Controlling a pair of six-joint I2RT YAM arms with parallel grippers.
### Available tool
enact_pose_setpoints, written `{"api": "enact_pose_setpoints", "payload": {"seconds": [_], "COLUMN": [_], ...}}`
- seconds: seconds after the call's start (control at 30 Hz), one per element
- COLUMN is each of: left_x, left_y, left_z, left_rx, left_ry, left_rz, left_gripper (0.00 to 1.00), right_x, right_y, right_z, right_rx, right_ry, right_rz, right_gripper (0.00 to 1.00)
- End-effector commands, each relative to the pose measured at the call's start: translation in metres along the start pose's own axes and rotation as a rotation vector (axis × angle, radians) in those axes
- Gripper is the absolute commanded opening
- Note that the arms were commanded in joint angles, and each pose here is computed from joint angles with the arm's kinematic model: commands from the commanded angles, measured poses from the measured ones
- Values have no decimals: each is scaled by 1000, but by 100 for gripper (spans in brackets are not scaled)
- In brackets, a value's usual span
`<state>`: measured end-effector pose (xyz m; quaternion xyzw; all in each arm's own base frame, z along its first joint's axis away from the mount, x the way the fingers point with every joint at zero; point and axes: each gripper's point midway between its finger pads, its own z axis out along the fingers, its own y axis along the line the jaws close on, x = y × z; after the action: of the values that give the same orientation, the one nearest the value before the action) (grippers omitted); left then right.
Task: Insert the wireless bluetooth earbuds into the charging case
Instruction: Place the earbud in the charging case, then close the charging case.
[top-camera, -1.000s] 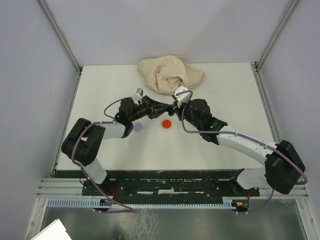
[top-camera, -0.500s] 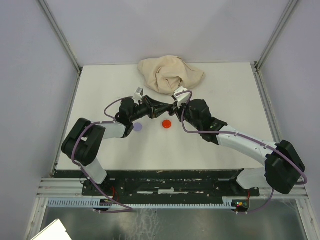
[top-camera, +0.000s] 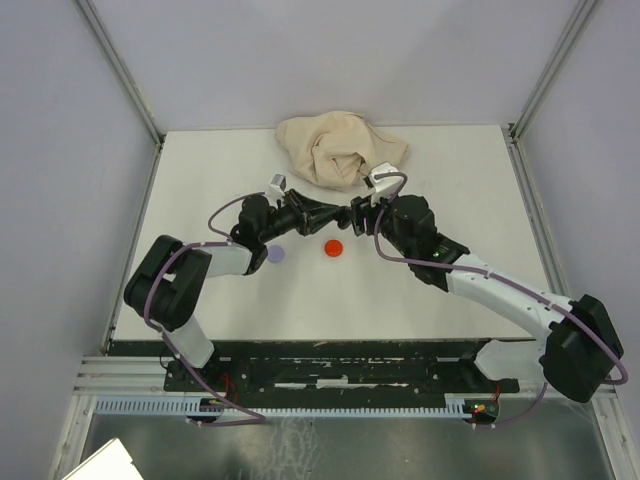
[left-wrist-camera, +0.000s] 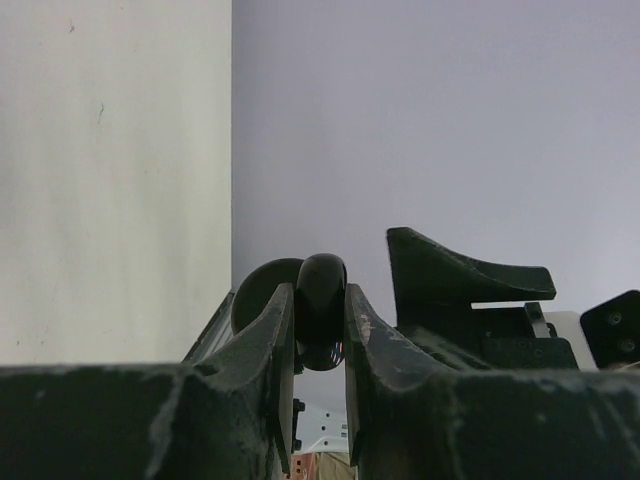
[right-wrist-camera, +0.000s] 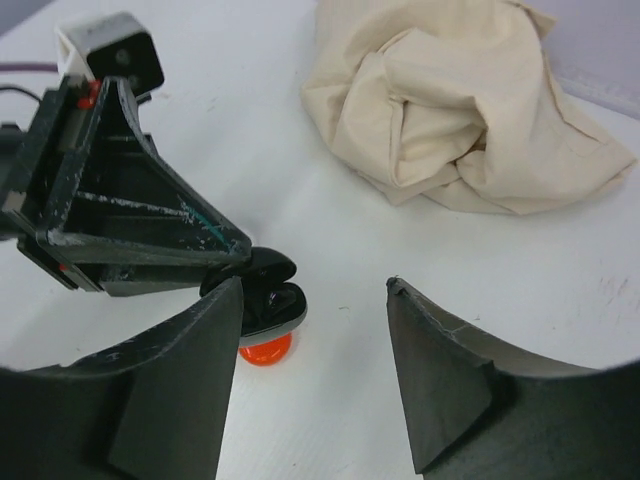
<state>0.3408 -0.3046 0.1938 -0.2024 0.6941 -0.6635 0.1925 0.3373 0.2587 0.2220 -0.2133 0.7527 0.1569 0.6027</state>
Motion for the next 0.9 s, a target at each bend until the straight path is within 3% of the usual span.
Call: {"api": "enact_pose_setpoints", "payload": {"seconds": [0.0, 0.17, 0.27, 0.43, 0.67, 0.87], "left_x": [-8, -22, -41, -64, -70, -62], "left_y": [-26, -20, -16, -10, -13, -14], "left_z": [6, 4, -3, -18, -27, -20], "left_rx": [80, 69, 61, 32, 16, 2], "left_ry": [-25, -83, -194, -390, -522, -516], "left_rz": [22, -5, -61, -143, -228, -269], "left_gripper": [3, 3, 3, 3, 3, 3], "right_x": [-66, -50, -21, 21, 43, 41], "right_y": [-20, -41, -50, -42, -2, 30], "right_z": [-21, -28, -22, -2, 28, 53], "right_rx": [59, 153, 211, 190, 84, 24], "right_ry": [-187, -102, 43, 187, 147, 89], "right_rz": [97, 27, -27, -45, -35, -36], "right_gripper": [70, 77, 90, 90, 89, 89]}}
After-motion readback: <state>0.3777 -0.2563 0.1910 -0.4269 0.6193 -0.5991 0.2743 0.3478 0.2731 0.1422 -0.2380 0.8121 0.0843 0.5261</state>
